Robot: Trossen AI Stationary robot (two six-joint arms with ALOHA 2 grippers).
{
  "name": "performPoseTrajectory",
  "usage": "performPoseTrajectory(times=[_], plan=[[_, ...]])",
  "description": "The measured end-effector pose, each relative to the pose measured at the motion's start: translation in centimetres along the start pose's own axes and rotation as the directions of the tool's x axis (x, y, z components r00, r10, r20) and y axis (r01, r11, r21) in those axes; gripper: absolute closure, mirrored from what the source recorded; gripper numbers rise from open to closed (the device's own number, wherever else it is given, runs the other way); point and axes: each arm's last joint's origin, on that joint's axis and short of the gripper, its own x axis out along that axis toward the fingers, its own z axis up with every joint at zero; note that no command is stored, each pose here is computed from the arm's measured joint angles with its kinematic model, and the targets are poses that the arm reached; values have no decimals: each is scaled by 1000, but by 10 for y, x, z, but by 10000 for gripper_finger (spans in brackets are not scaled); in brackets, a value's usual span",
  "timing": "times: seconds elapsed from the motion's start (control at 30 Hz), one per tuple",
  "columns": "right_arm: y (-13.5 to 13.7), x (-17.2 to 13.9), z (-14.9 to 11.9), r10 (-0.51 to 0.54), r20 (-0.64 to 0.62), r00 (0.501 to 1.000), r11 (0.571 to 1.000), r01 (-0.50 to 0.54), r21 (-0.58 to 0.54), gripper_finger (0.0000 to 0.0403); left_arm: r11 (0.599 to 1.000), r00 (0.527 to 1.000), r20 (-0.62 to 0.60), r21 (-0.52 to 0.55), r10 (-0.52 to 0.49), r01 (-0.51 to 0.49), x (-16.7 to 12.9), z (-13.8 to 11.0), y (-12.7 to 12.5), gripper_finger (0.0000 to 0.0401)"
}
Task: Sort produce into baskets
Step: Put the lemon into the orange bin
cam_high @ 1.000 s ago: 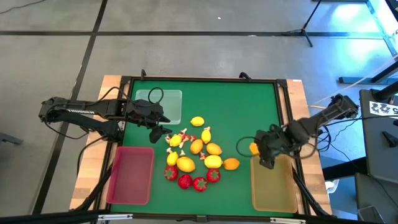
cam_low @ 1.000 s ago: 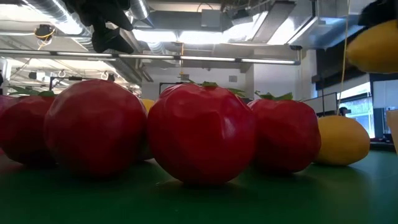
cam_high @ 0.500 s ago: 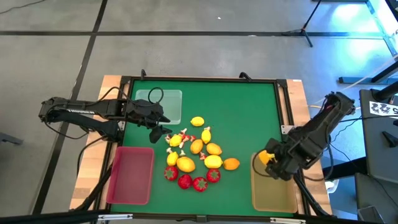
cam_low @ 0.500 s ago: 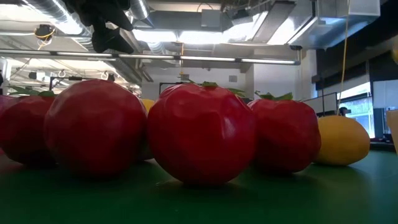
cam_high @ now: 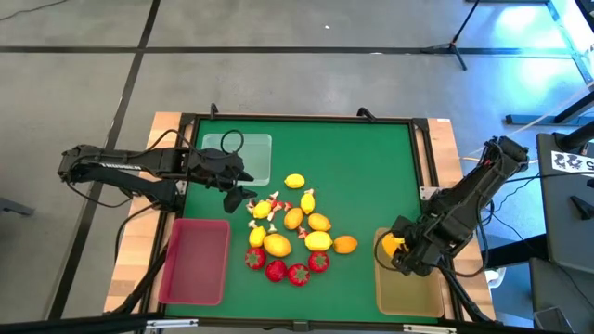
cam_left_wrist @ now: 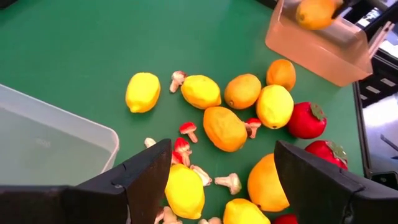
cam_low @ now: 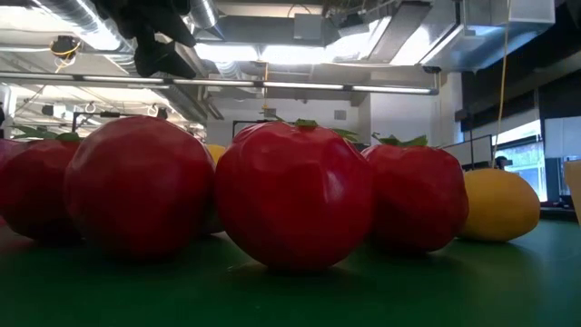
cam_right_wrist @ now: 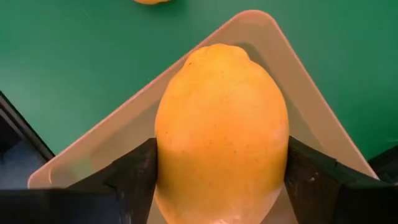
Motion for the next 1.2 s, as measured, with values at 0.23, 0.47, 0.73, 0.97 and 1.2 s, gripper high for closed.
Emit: performPoseTrajectory(times=[0.23, 0.47, 0.73, 0.97, 1.2], plan=[[-8, 29, -4, 7, -22, 1000, 1000, -7, 26, 123, 1000, 1000, 1, 0, 1, -1, 0, 0, 0, 123], [-14, 42, -6, 4, -17, 1000, 999, -4, 32, 123, 1000, 1000, 3, 0, 5, -5, 0, 0, 0, 123], [-14, 43, -6, 5, -26, 1000, 1000, -4, 31, 123, 1000, 1000, 7, -3, 14, -14, 0, 0, 0, 123], [-14, 43, -6, 5, -25, 1000, 1000, -4, 22, 122, 999, 999, 16, -4, 35, -35, 0, 1, 1, 123], [-14, 42, -5, 1, 2, 1000, 1000, -1, -3, 74, 999, 999, 17, -4, 35, -35, 0, 1, 1, 123]])
